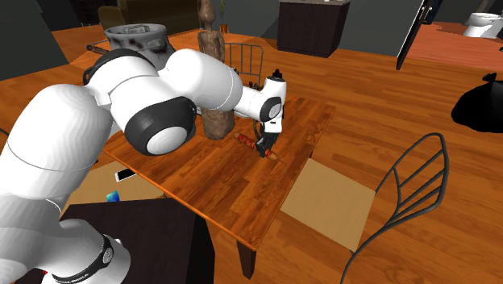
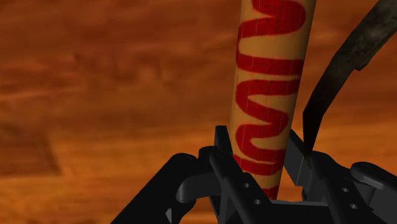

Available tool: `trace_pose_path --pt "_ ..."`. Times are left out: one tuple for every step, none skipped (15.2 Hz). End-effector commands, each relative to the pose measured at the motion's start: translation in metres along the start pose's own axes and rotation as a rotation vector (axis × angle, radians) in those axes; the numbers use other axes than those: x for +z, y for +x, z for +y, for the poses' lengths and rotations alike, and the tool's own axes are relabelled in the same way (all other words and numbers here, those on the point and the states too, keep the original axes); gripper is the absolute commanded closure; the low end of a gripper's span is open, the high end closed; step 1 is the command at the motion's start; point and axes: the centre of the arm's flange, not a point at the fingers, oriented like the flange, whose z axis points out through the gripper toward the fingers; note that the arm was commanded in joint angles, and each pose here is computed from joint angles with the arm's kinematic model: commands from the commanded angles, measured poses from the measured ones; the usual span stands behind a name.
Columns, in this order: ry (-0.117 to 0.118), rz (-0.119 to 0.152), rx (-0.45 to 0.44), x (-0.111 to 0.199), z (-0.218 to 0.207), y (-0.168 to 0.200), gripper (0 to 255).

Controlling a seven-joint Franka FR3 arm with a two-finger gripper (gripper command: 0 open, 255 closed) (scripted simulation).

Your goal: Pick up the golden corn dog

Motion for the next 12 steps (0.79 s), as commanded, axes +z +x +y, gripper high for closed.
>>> trace_pose_path --pt "0.000 0.000 0.000 -0.005 0.000 0.000 255" --pt "0.000 0.000 0.000 -0.011 0.001 0.000 255" --pt "0.000 0.000 0.000 -0.016 0.001 0.000 255" --pt "0.000 0.000 0.000 -0.021 0.002 -0.001 255" --pt "0.000 0.000 0.000 -0.026 0.002 -0.001 255" --pt "0.000 0.000 0.000 -0.032 0.002 -0.001 255" --pt "0.000 0.000 0.000 -0.037 0.003 -0.001 255" --pt "0.000 0.000 0.000 -0.042 0.003 -0.001 255" --pt "0.000 0.000 0.000 -0.047 0.004 -0.001 255" --pt "0.000 0.000 0.000 -0.053 0.004 -0.001 255" --pt "0.000 0.000 0.000 -0.058 0.004 -0.001 255" --pt "0.000 0.000 0.000 -0.063 0.005 -0.002 255"
